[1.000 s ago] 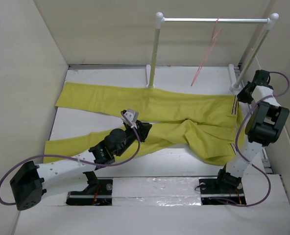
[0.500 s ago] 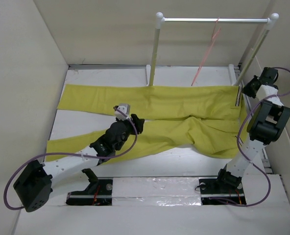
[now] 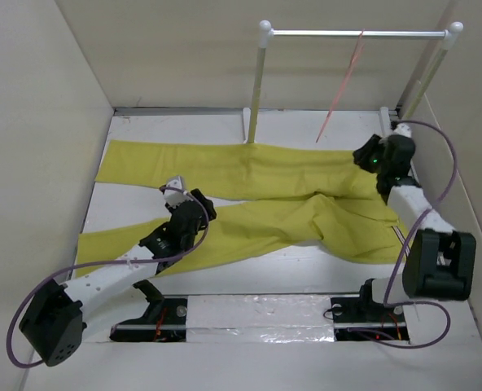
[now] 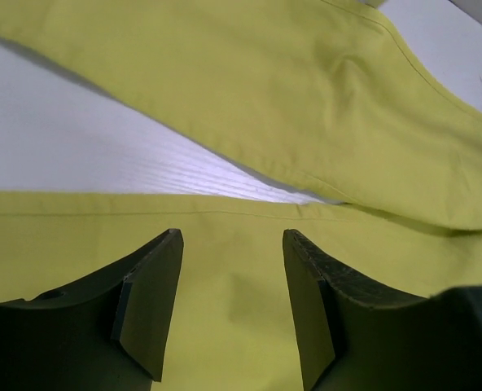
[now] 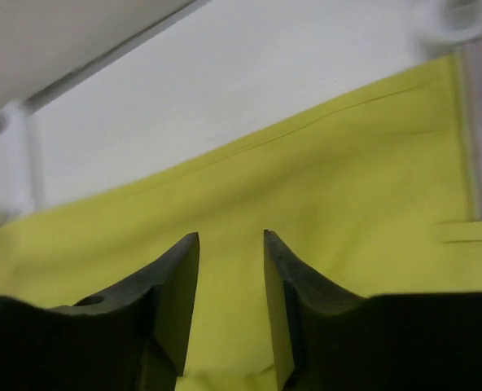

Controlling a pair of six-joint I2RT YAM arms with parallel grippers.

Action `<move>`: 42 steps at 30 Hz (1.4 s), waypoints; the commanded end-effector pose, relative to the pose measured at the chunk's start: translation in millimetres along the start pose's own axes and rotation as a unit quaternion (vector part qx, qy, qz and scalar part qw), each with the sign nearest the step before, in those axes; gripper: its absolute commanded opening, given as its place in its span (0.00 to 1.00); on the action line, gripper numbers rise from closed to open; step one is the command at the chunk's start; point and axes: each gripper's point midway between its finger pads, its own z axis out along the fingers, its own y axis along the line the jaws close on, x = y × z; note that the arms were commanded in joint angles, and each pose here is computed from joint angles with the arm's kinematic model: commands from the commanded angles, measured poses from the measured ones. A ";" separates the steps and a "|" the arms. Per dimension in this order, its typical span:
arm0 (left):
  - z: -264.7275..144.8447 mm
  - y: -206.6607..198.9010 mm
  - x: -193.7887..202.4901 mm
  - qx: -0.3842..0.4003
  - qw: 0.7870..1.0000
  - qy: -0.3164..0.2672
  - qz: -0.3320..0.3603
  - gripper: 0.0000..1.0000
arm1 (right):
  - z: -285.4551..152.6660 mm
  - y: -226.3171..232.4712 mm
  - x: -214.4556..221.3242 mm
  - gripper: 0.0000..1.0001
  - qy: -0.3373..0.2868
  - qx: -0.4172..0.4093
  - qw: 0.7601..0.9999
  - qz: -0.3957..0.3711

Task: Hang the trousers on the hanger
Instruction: Flatten out the trousers at the center of the board.

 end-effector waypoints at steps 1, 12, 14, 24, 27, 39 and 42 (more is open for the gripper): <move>-6.8 36.3 -0.1 -0.065 0.995 -0.007 -0.072 0.49 | -27.5 82.4 21.5 0.28 -0.052 -0.116 0.992 -0.019; -6.2 106.4 8.4 -0.143 0.975 0.040 -0.166 0.48 | -152.4 254.1 207.0 0.02 0.087 -0.373 0.904 -0.192; -6.3 115.4 16.0 -0.160 0.967 0.055 -0.189 0.48 | -173.8 268.6 234.6 0.02 0.111 -0.408 0.881 -0.214; -14.2 139.3 41.5 -0.229 0.944 0.103 -0.214 0.45 | -192.2 278.3 272.1 0.05 0.125 -0.424 0.859 -0.258; -3.2 142.5 34.4 -0.239 0.944 0.085 -0.212 0.45 | -188.7 274.0 256.1 0.05 0.094 -0.405 0.870 -0.266; 65.1 129.7 29.5 -0.254 0.942 0.116 -0.184 0.40 | -173.2 237.2 189.6 0.06 0.037 -0.358 0.905 -0.229; 82.6 112.5 16.0 -0.217 0.950 0.098 -0.200 0.40 | -175.8 234.6 174.3 0.06 0.020 -0.357 0.908 -0.218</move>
